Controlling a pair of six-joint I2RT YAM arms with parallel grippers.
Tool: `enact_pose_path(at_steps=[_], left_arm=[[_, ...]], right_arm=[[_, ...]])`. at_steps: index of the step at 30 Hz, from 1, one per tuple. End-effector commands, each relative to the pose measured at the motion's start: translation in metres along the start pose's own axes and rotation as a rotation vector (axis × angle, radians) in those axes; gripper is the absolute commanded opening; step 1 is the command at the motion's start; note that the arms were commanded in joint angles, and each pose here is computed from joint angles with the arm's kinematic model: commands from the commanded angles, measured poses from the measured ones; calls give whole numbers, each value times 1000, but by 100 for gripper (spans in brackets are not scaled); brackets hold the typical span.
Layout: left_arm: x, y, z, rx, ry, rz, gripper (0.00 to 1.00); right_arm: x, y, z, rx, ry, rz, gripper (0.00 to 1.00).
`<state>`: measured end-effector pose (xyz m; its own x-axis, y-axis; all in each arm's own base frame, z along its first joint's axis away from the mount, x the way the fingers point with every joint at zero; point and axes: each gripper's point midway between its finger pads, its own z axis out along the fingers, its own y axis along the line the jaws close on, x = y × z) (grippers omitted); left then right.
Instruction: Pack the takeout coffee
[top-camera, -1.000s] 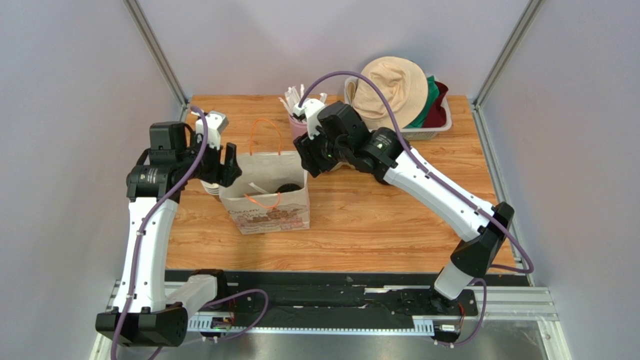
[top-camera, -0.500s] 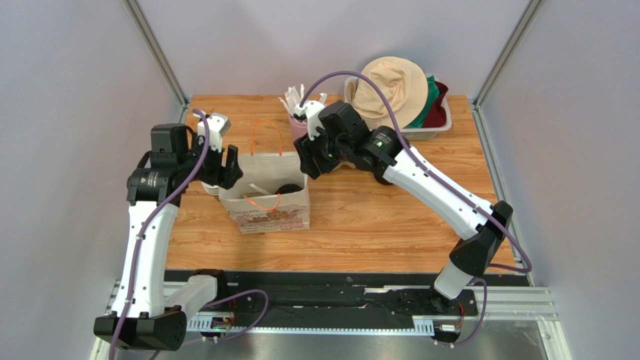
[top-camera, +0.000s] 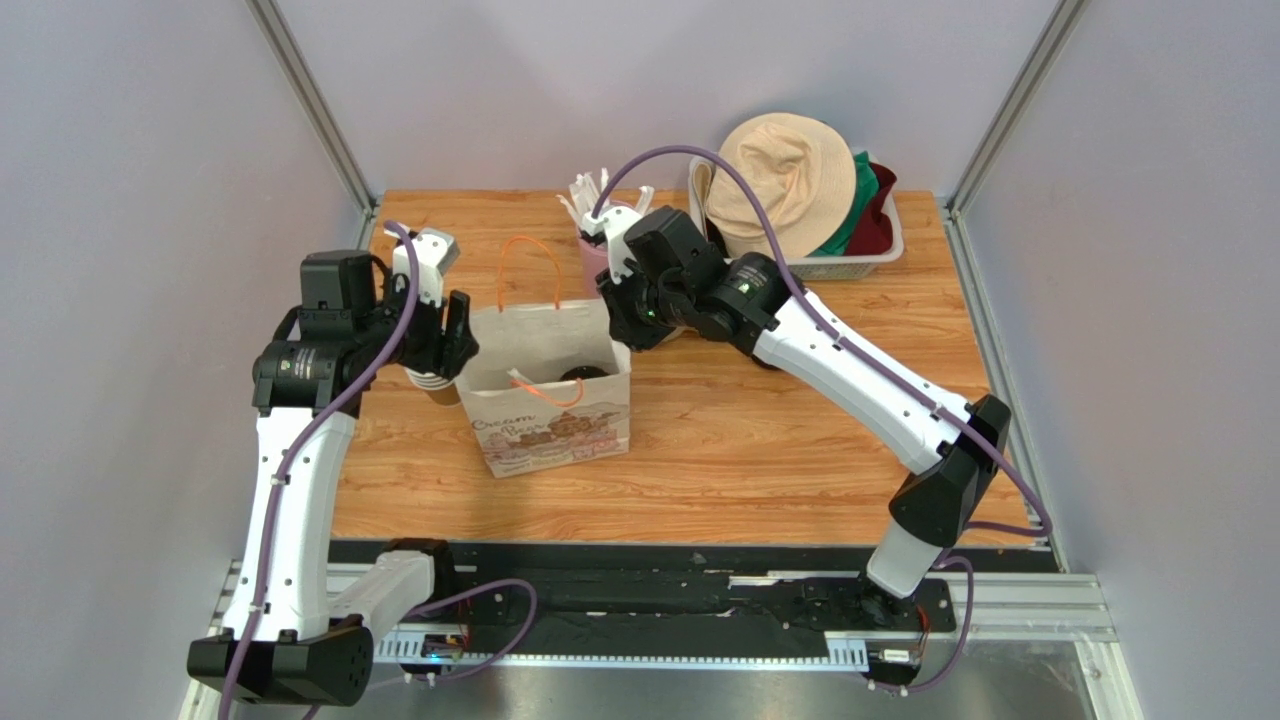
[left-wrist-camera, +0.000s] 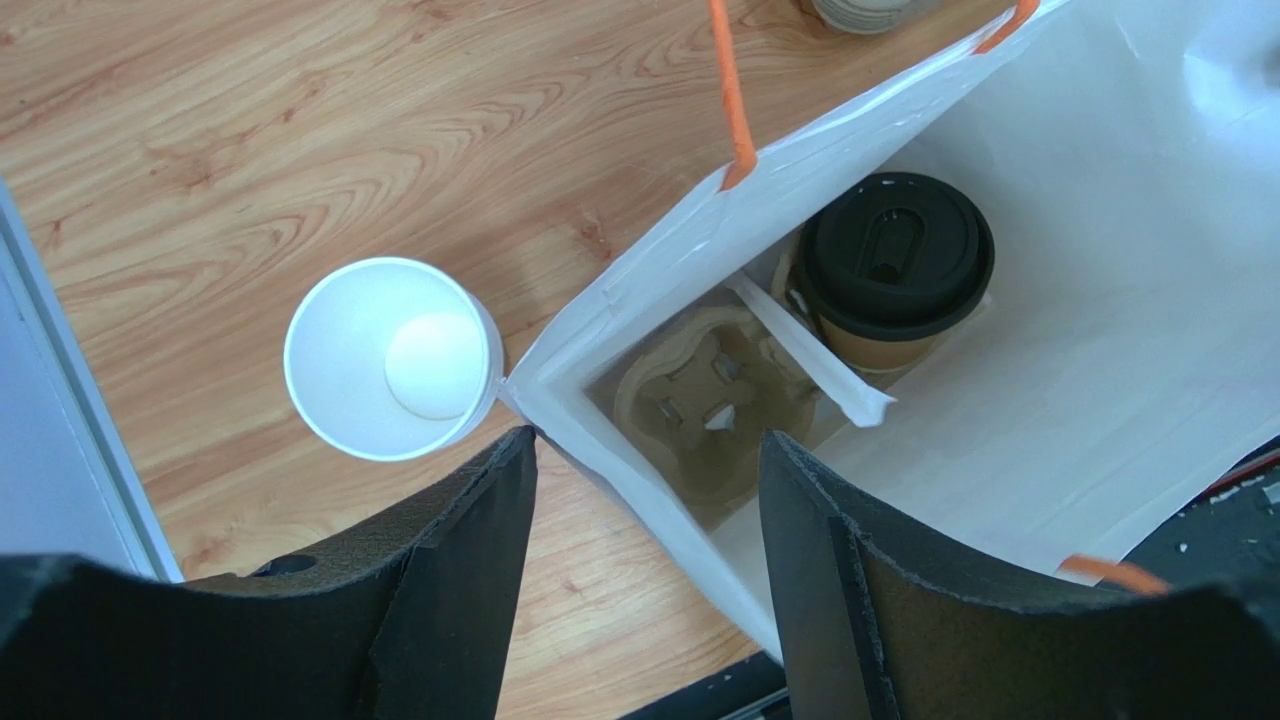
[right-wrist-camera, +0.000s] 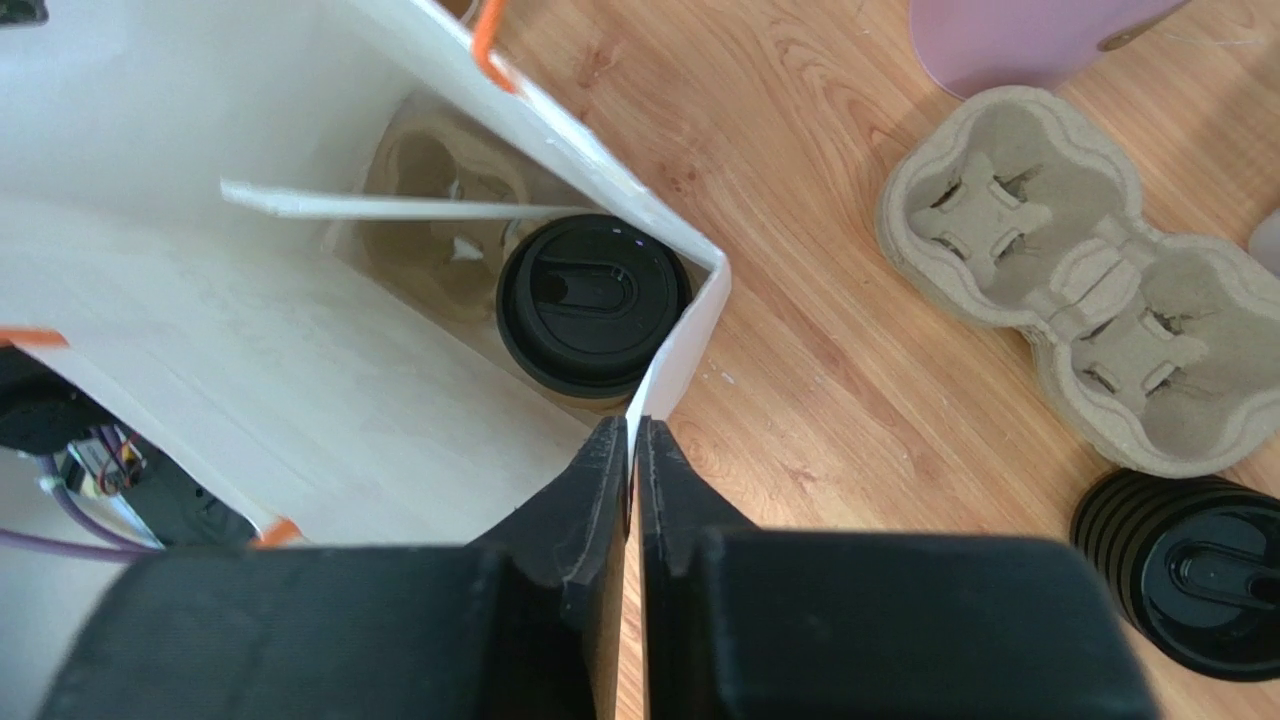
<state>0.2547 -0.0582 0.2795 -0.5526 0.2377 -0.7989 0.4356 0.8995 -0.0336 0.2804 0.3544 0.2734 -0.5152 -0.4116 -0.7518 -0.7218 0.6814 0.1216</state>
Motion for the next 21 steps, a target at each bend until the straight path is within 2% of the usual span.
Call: enact_pose_path(at_steps=[1, 3, 10, 21], left_arm=[[-8, -4, -3, 18, -34, 35, 65], [-11, -7, -5, 36, -44, 40, 66], [-24, -18, -10, 95, -81, 69, 69], [-48, -13, -6, 105, -99, 89, 70]], right_arm=[[-27, -8, -14, 68, -82, 0, 5], [-28, -13, -16, 96, -88, 2, 0], [-30, -29, -22, 179, -106, -1, 0], [-15, -82, -47, 341, -128, 29, 0]])
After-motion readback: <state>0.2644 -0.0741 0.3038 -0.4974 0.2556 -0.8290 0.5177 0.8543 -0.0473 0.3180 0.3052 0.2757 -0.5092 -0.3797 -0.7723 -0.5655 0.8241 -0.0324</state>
